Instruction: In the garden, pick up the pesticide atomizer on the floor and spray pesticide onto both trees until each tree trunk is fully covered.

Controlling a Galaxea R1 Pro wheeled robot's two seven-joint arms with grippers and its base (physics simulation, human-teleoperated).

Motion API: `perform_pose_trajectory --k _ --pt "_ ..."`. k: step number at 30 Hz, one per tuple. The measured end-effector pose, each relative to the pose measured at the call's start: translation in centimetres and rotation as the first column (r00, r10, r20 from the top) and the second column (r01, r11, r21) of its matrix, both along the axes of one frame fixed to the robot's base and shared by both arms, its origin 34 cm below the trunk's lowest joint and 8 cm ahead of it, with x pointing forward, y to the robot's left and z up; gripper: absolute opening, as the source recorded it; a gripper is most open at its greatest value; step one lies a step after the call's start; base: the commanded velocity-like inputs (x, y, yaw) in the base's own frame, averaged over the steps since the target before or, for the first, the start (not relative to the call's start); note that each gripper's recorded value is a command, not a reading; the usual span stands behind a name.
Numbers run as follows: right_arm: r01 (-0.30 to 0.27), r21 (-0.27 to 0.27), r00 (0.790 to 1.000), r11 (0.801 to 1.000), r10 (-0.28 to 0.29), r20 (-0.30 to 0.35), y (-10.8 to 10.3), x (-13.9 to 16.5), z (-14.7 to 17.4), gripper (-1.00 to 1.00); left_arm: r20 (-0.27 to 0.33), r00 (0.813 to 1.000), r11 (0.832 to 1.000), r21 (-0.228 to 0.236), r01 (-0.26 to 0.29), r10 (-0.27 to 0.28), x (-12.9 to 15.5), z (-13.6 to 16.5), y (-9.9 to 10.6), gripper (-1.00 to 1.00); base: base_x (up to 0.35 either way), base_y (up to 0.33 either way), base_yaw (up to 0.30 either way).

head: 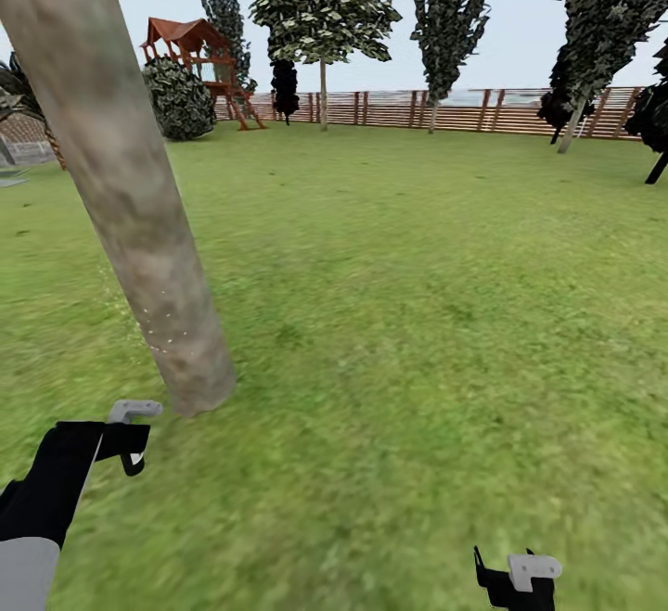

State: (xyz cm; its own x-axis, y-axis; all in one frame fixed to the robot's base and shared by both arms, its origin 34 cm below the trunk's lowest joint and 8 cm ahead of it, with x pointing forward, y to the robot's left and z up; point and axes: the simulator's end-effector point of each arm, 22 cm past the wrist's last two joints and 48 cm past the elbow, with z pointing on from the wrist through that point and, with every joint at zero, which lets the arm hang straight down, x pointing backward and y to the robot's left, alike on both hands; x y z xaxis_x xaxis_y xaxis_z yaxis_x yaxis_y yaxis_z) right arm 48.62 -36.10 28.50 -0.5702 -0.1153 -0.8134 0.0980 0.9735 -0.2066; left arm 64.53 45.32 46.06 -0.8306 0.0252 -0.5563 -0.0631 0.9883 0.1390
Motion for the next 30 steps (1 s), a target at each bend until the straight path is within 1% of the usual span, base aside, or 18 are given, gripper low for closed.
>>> perform_pose_trajectory --k 13,26,30 --pt "0.0 0.0 1.0 1.0 0.0 0.0 0.0 0.0 0.0 1.0 -0.001 1.0 1.0 0.003 -0.001 0.001 -0.01 -0.01 0.06 -1.0 0.13 -0.247 0.018" --pt "0.0 0.001 1.0 1.0 0.0 0.0 0.08 0.01 -0.01 1.0 -0.001 1.0 1.0 0.003 -0.001 0.001 -0.02 -0.01 0.07 -1.0 0.049 -0.269 0.262" --pt "-0.001 0.001 1.0 1.0 0.001 0.0 0.06 0.01 0.0 1.0 -0.001 1.0 1.0 0.003 -0.001 0.001 -0.01 0.0 0.06 -1.0 0.139 -0.261 0.094"
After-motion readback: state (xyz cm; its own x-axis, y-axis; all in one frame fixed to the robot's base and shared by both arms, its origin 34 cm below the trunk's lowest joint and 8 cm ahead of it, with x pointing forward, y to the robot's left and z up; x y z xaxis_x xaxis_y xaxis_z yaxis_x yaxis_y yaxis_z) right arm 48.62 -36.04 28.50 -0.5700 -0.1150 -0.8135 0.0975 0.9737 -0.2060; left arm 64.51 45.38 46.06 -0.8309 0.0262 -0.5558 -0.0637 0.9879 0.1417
